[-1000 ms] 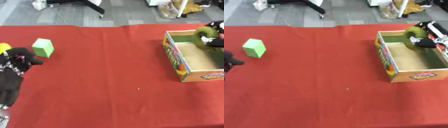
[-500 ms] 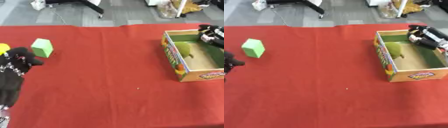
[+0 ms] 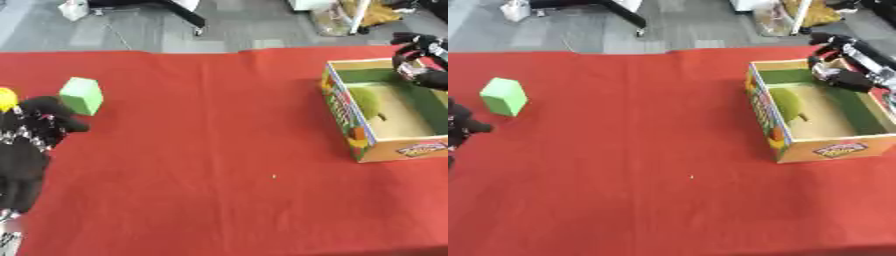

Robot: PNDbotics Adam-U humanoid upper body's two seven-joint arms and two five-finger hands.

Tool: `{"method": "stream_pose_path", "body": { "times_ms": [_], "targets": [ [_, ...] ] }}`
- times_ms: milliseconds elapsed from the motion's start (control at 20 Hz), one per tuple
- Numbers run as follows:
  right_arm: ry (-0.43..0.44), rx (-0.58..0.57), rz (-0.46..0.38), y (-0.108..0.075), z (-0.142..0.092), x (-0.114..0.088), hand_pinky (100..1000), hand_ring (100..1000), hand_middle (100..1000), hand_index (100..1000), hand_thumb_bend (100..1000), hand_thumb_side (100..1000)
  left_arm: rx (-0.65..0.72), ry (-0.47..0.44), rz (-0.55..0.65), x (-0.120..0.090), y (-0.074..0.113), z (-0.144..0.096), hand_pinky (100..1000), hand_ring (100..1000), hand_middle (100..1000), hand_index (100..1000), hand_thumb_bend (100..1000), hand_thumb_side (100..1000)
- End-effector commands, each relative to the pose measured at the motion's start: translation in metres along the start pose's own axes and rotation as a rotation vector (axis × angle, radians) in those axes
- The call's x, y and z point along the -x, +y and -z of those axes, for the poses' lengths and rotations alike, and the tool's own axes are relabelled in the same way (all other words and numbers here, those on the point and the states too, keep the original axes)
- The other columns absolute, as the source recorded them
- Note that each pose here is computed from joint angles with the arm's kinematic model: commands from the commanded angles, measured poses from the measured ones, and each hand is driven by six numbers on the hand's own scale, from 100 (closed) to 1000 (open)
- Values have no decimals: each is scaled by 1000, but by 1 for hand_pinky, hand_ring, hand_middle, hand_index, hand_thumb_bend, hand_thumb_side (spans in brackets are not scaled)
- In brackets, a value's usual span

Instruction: Pick up the objects with one hand, pass them to the other hand, and then place them into the box on the other side of the table.

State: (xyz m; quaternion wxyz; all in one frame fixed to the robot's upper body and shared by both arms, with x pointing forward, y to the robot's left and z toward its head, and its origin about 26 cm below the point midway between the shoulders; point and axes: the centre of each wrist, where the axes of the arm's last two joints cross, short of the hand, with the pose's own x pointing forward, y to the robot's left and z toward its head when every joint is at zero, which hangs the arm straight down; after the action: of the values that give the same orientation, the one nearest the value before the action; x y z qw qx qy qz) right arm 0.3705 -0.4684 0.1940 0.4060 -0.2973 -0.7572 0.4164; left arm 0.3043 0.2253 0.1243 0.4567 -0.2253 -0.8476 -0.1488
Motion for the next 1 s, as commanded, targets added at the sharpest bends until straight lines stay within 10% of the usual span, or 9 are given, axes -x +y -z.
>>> {"method": "stream_pose_path", "body": {
  "times_ms": [50,300,400,650,1000],
  "targets": [
    [-194,120,7,-35,14,-42,709,684,785,962,100,461,-23,-9,33,-4,4,2,685,576,596,748,220,894],
    [-586,162,98,-32,22,-140,689,635,740,921,100,100,-37,-4,109,-10,13,5,679,570,591,746,175,877],
    [-735,157,113,-25,16,-176,698,642,742,913,100,100,-32,7,187,-18,21,7,677,566,590,748,132,865],
    [-986,79,121,4,15,-189,707,646,742,909,100,100,-22,72,537,-54,57,17,682,577,607,769,100,798],
    [-1092,-20,218,40,16,-193,692,623,722,903,100,120,152,268,1268,-117,99,47,755,696,730,867,100,552]
  ]
}}
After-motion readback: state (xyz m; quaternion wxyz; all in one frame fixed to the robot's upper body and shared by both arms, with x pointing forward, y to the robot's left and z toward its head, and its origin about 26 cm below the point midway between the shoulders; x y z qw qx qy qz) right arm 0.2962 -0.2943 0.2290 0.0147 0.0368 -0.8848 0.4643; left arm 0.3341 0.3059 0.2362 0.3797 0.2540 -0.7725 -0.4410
